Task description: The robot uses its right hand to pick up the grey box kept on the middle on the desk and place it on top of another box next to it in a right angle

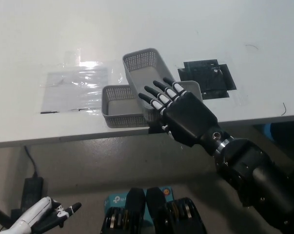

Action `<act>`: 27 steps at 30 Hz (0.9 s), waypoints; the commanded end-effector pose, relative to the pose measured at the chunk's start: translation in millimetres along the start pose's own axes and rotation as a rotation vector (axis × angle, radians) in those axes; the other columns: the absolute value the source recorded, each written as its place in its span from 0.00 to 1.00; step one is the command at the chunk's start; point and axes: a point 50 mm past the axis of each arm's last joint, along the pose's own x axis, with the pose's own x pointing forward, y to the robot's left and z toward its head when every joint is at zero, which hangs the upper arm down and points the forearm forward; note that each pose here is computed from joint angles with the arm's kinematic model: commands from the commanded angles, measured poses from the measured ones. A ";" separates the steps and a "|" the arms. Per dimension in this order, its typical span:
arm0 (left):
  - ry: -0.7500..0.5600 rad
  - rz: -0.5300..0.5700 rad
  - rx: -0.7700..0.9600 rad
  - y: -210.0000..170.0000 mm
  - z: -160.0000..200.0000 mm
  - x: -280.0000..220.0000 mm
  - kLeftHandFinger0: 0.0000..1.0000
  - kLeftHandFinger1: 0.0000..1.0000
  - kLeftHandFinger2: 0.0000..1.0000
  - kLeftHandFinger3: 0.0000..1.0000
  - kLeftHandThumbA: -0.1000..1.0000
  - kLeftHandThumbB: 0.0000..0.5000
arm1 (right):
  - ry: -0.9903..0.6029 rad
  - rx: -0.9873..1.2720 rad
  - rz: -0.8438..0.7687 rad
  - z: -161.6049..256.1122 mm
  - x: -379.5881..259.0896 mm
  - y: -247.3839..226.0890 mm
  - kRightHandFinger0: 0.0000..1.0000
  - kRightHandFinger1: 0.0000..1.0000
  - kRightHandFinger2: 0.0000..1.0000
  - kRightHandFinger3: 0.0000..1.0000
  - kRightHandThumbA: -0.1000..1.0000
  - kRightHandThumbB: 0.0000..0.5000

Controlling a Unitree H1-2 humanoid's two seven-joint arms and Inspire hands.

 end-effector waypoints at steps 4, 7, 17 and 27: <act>-0.010 0.002 0.003 2.6 1.9 -1.0 0.10 0.00 0.02 0.19 0.86 0.39 | -0.009 0.030 -0.050 1.8 6.2 -26.9 1.00 1.00 1.00 1.00 0.43 0.74; -0.013 0.000 0.010 2.1 1.5 -0.4 0.11 0.00 0.00 0.18 0.86 0.35 | -0.011 0.013 -0.048 3.2 7.2 -30.3 1.00 1.00 1.00 1.00 0.44 0.72; -0.010 -0.004 0.000 -1.2 -0.1 -0.6 0.08 0.00 0.01 0.17 0.89 0.38 | 0.005 0.066 -0.053 9.1 -19.7 -74.1 1.00 1.00 1.00 1.00 0.57 0.87; -0.018 0.002 0.012 1.2 -2.5 -1.8 0.07 0.00 0.01 0.16 0.86 0.33 | 0.034 0.377 -0.129 31.8 -118.3 -165.2 1.00 1.00 1.00 1.00 0.64 0.73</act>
